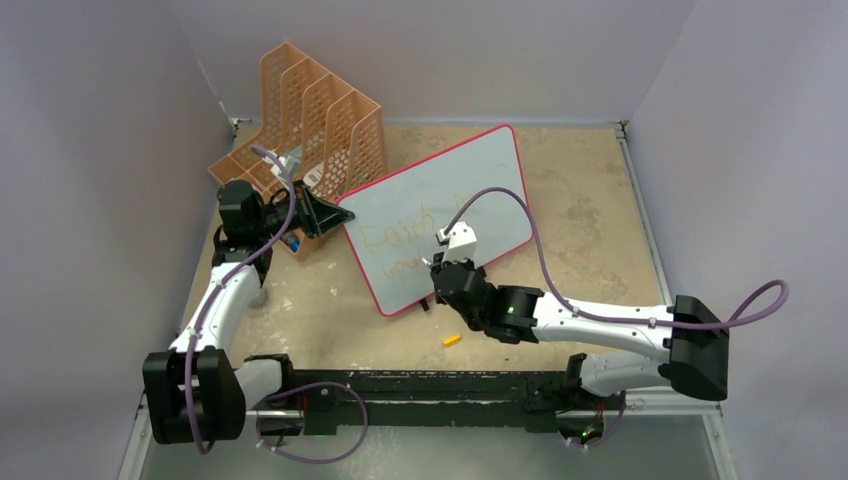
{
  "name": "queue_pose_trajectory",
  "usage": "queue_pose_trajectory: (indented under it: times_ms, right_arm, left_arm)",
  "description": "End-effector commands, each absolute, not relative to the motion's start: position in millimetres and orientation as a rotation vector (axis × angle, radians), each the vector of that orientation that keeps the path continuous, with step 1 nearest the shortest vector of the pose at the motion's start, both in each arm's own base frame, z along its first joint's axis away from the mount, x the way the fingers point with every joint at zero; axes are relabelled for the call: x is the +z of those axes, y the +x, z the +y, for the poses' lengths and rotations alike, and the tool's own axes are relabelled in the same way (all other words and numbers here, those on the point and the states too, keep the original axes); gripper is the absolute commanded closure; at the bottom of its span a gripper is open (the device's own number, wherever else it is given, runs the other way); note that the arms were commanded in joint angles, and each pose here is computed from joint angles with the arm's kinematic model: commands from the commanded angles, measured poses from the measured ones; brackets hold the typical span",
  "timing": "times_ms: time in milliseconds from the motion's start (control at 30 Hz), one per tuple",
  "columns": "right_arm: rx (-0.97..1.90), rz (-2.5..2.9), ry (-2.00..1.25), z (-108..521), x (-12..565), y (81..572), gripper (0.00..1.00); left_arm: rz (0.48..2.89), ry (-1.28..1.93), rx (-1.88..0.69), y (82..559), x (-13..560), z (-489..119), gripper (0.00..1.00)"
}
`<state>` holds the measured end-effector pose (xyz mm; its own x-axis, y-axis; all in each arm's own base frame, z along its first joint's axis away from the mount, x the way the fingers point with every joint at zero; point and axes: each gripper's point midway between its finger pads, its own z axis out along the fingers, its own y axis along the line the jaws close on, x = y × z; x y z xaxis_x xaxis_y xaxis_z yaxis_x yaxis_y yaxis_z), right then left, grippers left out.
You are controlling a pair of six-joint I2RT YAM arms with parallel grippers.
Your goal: Write a sentence on the whiteboard
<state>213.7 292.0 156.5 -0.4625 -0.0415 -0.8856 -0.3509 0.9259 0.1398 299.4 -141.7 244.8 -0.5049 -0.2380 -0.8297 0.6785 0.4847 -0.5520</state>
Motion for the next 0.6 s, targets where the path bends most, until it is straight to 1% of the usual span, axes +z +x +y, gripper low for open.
queue_pose_trajectory:
  times_ms: [0, 567]
  right_arm:
    - [0.401, 1.959, -0.216, 301.0, 182.7, 227.4, 1.00]
    - [0.370, 1.942, -0.165, 288.1, 187.5, 238.3, 1.00]
  left_arm:
    - [1.682, 0.441, -1.071, 311.6, 256.1, -134.8, 1.00]
    - [1.684, 0.442, -1.072, 311.3, 255.7, -134.9, 1.00]
